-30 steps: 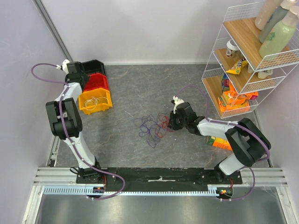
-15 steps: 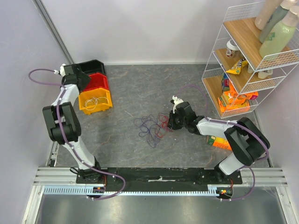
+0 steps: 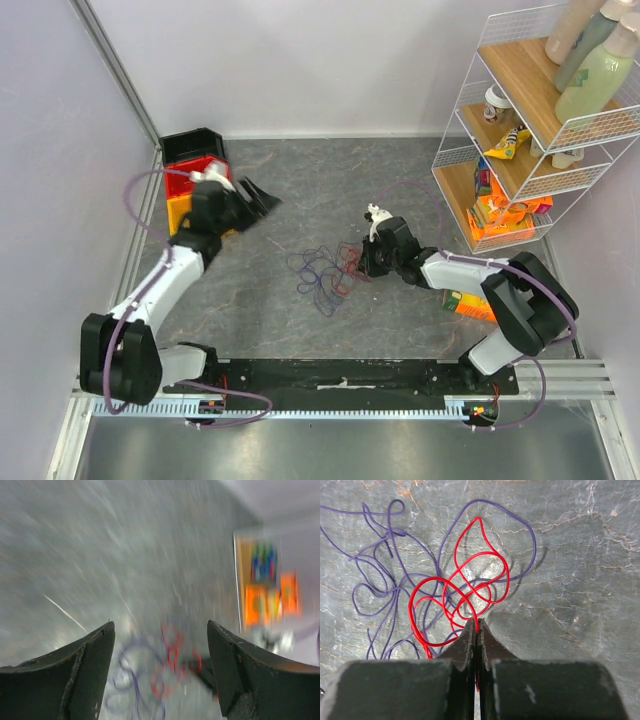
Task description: Untangle the cables
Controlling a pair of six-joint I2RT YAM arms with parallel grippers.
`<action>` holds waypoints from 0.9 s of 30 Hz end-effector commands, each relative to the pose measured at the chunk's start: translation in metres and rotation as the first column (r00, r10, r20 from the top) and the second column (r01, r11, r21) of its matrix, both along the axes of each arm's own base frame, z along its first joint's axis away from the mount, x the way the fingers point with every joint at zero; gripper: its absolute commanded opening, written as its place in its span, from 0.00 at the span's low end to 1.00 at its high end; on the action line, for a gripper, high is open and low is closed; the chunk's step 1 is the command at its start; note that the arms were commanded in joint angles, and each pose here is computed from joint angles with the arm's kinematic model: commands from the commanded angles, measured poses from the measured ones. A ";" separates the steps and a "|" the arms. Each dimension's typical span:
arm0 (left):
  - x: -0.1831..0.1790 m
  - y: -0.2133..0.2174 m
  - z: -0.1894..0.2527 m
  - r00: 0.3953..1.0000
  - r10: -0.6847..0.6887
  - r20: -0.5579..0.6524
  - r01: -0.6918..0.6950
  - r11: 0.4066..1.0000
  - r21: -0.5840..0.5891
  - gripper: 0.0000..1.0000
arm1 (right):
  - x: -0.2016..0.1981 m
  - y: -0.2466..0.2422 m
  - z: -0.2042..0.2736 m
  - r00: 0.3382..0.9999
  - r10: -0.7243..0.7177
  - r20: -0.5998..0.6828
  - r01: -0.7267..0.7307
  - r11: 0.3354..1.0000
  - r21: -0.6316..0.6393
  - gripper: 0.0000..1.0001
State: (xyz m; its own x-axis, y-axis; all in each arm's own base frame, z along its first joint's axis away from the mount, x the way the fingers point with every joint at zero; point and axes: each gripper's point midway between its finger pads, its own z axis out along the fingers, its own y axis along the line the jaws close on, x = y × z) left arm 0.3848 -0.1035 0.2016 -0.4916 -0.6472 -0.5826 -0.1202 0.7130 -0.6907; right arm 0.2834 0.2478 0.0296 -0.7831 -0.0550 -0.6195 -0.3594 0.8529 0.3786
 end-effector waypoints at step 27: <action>-0.125 -0.255 -0.091 0.578 -0.802 0.152 0.788 0.501 -0.359 0.55 | 0.002 0.004 0.305 0.877 -0.082 0.473 -0.097 0.935 0.342 0.00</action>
State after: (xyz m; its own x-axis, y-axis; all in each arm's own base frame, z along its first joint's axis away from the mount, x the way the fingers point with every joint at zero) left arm 0.2913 -0.3477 0.1006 -0.8899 -0.1330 -0.4364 0.3525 0.4069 -0.8427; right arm 0.2788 0.2558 0.2828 -0.4801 0.1829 -0.8579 -0.5556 0.6934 0.4588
